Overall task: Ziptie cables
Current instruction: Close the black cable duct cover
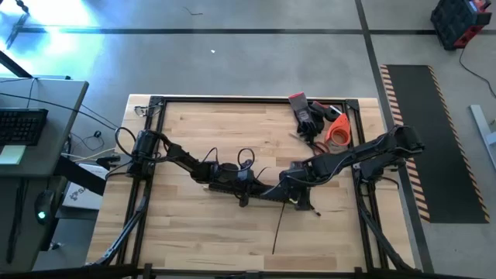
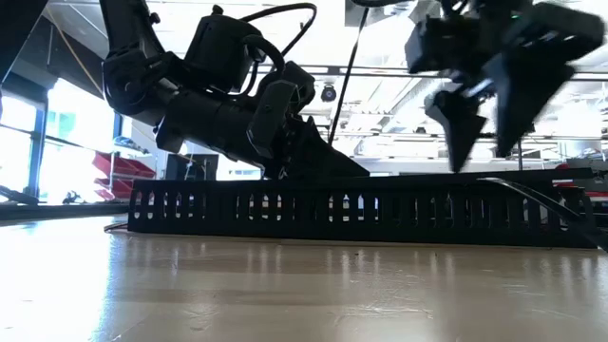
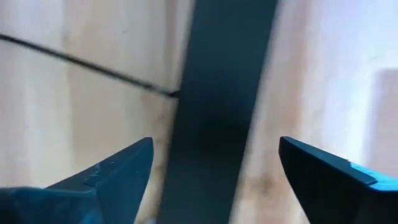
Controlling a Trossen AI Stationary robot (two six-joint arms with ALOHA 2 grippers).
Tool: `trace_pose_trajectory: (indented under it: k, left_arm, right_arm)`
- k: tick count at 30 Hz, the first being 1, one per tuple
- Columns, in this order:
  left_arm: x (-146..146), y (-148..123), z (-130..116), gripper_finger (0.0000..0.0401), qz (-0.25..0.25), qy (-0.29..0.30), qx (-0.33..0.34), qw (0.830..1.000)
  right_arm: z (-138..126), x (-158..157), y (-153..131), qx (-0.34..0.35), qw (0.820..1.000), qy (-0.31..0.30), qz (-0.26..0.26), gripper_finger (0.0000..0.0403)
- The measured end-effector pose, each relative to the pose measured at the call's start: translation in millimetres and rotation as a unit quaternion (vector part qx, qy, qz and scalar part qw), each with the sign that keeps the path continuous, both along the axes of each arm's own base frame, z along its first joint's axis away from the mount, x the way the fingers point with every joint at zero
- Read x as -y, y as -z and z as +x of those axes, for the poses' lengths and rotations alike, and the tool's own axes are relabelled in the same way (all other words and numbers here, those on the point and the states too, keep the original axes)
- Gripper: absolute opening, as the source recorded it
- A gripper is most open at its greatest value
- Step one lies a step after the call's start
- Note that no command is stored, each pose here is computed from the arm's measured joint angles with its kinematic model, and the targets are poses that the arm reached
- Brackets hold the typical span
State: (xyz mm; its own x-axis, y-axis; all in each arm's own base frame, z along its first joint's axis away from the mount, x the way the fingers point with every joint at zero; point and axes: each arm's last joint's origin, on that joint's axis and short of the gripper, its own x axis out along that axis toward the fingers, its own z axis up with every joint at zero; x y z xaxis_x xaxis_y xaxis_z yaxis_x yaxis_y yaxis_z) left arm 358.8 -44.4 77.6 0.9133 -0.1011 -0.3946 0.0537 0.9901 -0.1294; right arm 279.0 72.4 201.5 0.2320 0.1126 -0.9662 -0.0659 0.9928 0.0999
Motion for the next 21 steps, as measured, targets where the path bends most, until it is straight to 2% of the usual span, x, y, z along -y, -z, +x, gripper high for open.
trace_pose_trajectory:
  k: [4,8,13,17,21]
  left_arm:
    - [0,0,0,0.0,0.0,0.0,0.001,1.0]
    - [0,0,0,0.0,0.003,0.001,0.004,1.0]
    - [0,0,0,0.0,0.007,0.002,0.007,1.0]
    - [1,0,0,0.0,0.006,0.007,0.007,1.0]
    - [1,0,0,0.0,0.007,0.007,0.007,1.0]
  right_arm:
    - [-1,-15,5,-0.011,1.0,0.012,0.02,0.0362]
    - [-1,-28,15,-0.01,1.0,0.019,-0.023,0.0375]
    - [2,-35,30,-0.01,0.995,0.057,-0.084,0.037]
    - [4,-34,41,-0.028,0.993,0.076,-0.082,0.0356]
    - [6,-30,34,-0.034,0.993,0.084,-0.082,0.0347]
